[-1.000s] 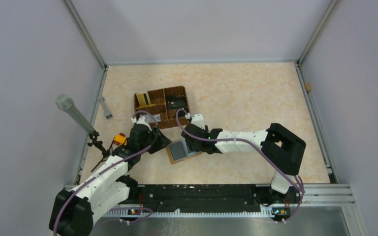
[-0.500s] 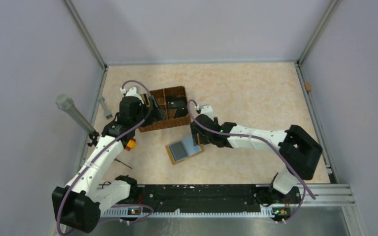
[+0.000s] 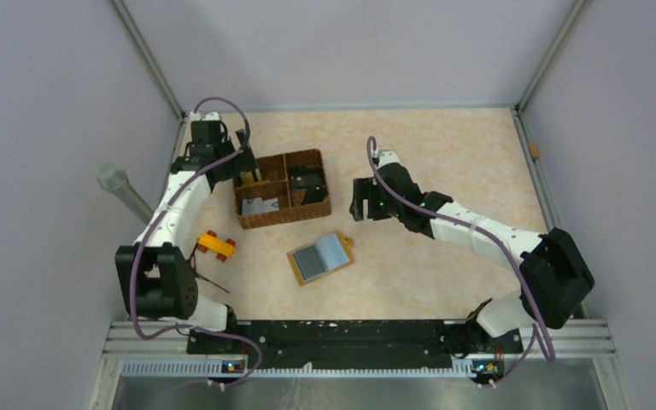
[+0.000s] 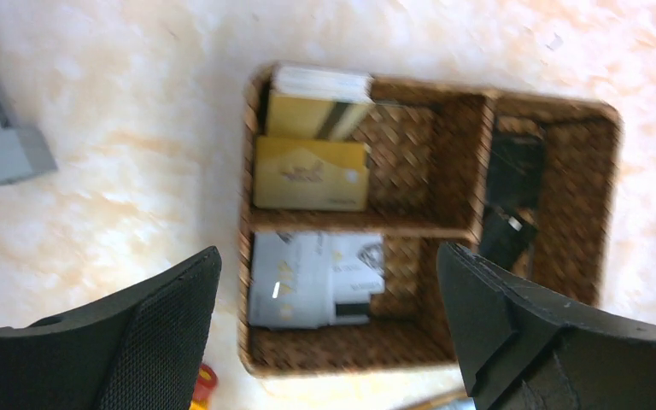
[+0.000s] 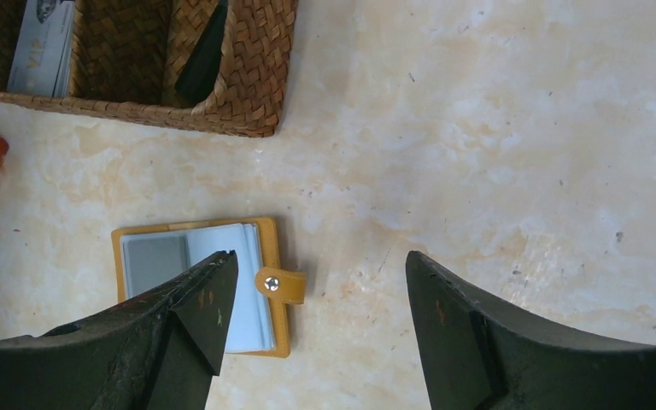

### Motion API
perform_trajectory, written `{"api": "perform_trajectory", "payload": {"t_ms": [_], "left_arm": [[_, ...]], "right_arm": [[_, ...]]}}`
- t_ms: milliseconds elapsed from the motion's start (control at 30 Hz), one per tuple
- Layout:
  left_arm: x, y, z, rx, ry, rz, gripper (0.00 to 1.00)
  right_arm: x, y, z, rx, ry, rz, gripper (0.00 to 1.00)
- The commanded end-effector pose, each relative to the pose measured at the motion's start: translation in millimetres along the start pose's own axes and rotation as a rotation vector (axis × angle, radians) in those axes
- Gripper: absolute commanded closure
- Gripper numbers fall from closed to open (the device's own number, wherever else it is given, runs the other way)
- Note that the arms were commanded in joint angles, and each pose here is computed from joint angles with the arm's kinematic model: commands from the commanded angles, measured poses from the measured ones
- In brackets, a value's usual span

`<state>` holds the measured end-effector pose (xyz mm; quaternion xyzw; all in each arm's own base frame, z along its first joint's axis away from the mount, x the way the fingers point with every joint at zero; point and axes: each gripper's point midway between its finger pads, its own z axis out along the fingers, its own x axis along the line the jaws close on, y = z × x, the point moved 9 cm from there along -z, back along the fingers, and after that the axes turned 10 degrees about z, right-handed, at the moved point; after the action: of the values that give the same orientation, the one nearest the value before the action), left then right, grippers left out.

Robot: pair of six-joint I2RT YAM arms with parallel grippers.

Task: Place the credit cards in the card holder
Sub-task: Move the storage box to the center of the board.

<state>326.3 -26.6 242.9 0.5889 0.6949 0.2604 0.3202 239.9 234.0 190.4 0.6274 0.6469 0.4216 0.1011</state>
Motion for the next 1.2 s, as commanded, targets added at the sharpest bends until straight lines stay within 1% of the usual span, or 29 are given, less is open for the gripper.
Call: {"api": "perform_trajectory", "payload": {"t_ms": [0,167,300,433,600,867,1100,1167], "left_arm": [[37,22,28,0.032,0.114,0.021,0.01],[56,10,62,0.199,0.152,0.004,0.01],[59,-3,76,0.267,0.11,-0.044,0.03],[48,-10,78,0.283,-0.004,-0.092,0.1],[40,-21,79,0.318,-0.081,-0.158,0.21],[16,-37,63,0.29,-0.233,-0.285,0.25],[-17,-42,51,0.274,-0.291,-0.286,0.24],[-32,-45,48,0.28,-0.312,-0.261,0.23]], "right_arm": [[1,17,-7,-0.029,0.096,-0.017,0.26],[-6,21,-8,-0.034,0.094,-0.001,0.26],[-10,21,-6,-0.022,0.097,0.02,0.26],[-11,21,-5,-0.019,0.097,0.033,0.27],[-12,18,-2,-0.011,0.094,0.052,0.29],[-15,10,0,0.003,0.084,0.087,0.31],[-16,4,0,0.029,0.098,0.097,0.32],[-16,4,-1,0.027,0.097,0.1,0.32]]}}
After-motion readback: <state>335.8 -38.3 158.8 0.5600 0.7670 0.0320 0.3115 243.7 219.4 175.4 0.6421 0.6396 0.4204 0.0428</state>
